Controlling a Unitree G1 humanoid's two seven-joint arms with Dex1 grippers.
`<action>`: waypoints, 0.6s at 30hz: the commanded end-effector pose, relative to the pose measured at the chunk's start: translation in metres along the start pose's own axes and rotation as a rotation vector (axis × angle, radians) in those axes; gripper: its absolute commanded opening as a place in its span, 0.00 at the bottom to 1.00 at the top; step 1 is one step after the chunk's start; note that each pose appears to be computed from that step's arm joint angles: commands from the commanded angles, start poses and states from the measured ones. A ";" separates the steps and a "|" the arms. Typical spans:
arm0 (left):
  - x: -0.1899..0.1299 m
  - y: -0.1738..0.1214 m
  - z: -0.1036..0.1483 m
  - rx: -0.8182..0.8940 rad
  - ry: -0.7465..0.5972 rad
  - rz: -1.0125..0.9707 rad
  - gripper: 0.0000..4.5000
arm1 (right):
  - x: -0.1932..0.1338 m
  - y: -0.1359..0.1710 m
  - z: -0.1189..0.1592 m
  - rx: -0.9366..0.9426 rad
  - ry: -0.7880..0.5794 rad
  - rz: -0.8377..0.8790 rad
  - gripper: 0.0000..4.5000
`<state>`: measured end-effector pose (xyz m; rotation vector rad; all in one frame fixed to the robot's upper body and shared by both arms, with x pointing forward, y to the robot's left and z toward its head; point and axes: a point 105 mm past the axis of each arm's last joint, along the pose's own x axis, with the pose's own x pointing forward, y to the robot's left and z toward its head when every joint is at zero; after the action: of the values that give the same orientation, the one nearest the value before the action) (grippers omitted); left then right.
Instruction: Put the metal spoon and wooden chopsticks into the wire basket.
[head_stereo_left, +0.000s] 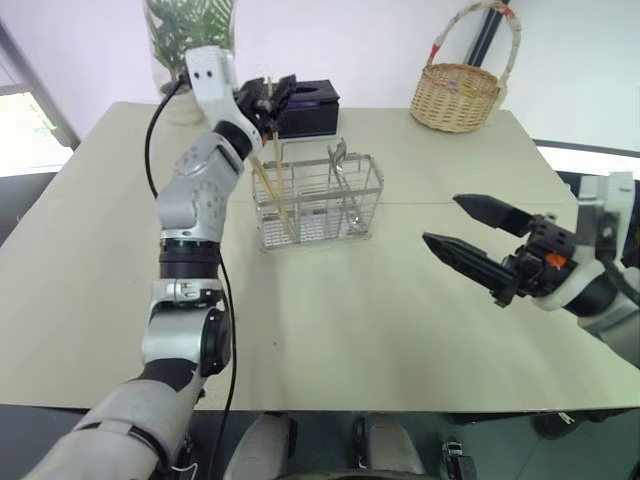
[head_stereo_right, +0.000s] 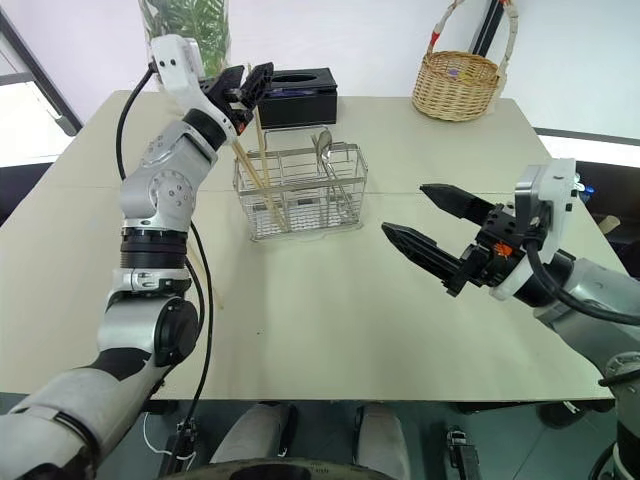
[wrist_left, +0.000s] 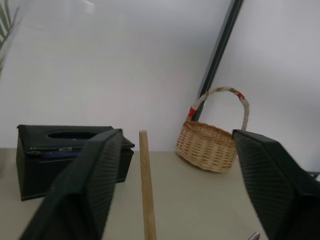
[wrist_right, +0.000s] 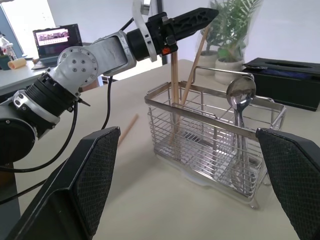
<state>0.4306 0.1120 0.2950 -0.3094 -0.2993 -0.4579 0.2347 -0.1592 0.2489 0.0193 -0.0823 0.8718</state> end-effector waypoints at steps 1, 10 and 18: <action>-0.010 -0.001 0.040 0.037 -0.086 0.010 0.99 | 0.003 -0.004 0.006 -0.020 -0.018 0.010 1.00; -0.039 0.047 0.117 0.118 -0.042 0.384 0.99 | 0.010 -0.005 -0.004 -0.026 0.003 0.079 1.00; -0.094 0.104 0.029 -0.113 0.450 0.754 0.99 | 0.011 -0.002 -0.021 -0.068 0.068 0.155 1.00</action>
<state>0.3994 0.2427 0.2688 -0.3912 0.2560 0.1648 0.2445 -0.1490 0.2229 -0.0594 -0.0179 1.0235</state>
